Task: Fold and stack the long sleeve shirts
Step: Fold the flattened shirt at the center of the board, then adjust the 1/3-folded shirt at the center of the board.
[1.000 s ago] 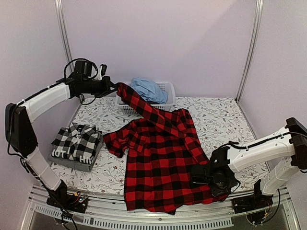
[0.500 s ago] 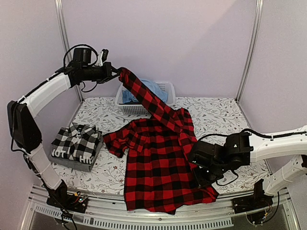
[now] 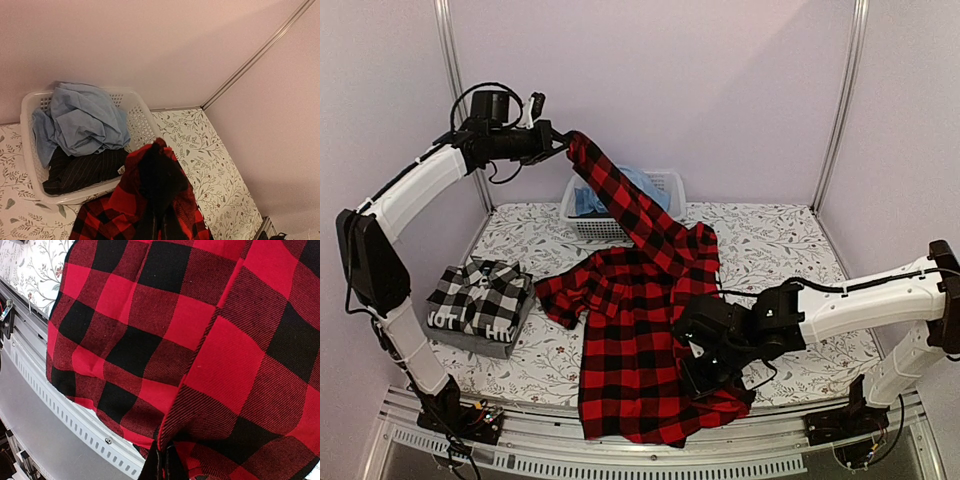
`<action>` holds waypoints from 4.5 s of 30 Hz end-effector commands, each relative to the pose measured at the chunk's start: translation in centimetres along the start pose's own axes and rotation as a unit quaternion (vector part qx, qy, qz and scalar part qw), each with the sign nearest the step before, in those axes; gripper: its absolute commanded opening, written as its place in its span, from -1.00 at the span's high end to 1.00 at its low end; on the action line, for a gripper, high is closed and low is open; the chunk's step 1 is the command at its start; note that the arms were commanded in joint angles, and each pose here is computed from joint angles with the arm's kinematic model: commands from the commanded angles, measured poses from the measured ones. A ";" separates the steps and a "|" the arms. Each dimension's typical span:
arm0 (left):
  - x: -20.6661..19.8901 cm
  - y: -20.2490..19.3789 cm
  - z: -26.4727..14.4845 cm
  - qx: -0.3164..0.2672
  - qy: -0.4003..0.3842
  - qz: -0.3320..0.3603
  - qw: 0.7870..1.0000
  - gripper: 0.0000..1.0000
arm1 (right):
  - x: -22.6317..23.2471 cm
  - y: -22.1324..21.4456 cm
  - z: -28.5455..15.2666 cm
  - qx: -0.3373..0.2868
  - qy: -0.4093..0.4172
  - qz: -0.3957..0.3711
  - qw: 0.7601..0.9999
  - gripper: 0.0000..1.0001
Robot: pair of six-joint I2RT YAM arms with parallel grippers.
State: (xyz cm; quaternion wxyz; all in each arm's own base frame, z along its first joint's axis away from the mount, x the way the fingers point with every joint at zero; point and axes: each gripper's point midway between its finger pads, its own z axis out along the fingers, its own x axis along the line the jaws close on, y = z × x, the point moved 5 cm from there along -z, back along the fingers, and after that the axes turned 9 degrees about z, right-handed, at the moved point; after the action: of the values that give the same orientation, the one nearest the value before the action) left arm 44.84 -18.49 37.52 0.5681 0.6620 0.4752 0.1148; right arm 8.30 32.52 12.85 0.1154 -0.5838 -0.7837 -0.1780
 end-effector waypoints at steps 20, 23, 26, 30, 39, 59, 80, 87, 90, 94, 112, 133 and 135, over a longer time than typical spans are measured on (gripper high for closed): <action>-1.6 -1.0 -1.4 -0.026 -0.031 0.020 0.999 1.00 | -6.0 5.1 -9.9 -0.221 -0.013 0.117 0.968 1.00; -1.2 -2.1 -1.0 -0.011 -0.029 0.012 0.999 1.00 | -4.7 3.8 -7.5 -0.171 -0.010 0.088 0.981 1.00; -0.6 -3.7 -0.8 0.006 -0.022 0.005 1.000 1.00 | -3.4 1.7 -4.8 -0.119 -0.019 0.060 0.991 1.00; 0.4 -5.8 -0.7 0.035 0.001 0.001 0.999 1.00 | -3.1 -0.7 -2.1 -0.058 -0.033 0.042 0.997 1.00; 2.0 -7.9 -1.3 0.064 0.055 0.006 0.996 1.00 | -5.2 -3.9 -2.7 -0.016 -0.053 0.046 0.997 1.00; 3.9 -11.5 -0.9 0.106 0.093 -0.015 0.990 1.00 | -2.0 -4.0 0.7 0.028 0.014 0.016 0.999 0.67; -4.8 -15.0 -1.6 0.120 0.022 0.035 0.992 0.66 | -12.5 8.4 -5.5 -0.205 -0.033 0.172 0.963 -0.25; -11.4 -22.8 4.9 0.194 -0.081 0.011 0.978 0.71 | -13.7 10.8 -1.4 -0.173 0.005 0.170 0.970 -0.10; -13.1 -26.7 7.6 0.231 -0.120 -0.009 0.965 0.73 | -14.3 11.2 0.3 -0.161 0.006 0.177 0.971 0.16; -13.1 -30.9 10.8 0.272 -0.118 -0.021 0.955 0.75 | -15.6 12.6 1.5 -0.164 0.002 0.192 0.968 0.67; 0.6 -37.4 15.5 0.360 0.057 -0.065 0.929 0.83 | -18.1 16.9 0.0 -0.214 -0.011 0.194 0.957 -0.07; 7.3 -34.3 14.6 0.360 0.100 -0.060 0.926 0.81 | -11.6 3.9 1.5 -0.154 0.019 0.156 0.976 0.87; 6.8 -33.7 14.6 0.353 0.090 -0.056 0.930 0.81 | -10.5 4.4 2.5 -0.147 0.029 0.149 0.977 0.87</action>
State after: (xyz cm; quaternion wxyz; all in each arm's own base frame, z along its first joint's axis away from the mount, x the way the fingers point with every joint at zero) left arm 43.03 -28.57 4.75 0.3389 0.7670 0.5438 -0.0338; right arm 15.26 22.92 6.89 0.0698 -0.7007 -0.6545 -0.2754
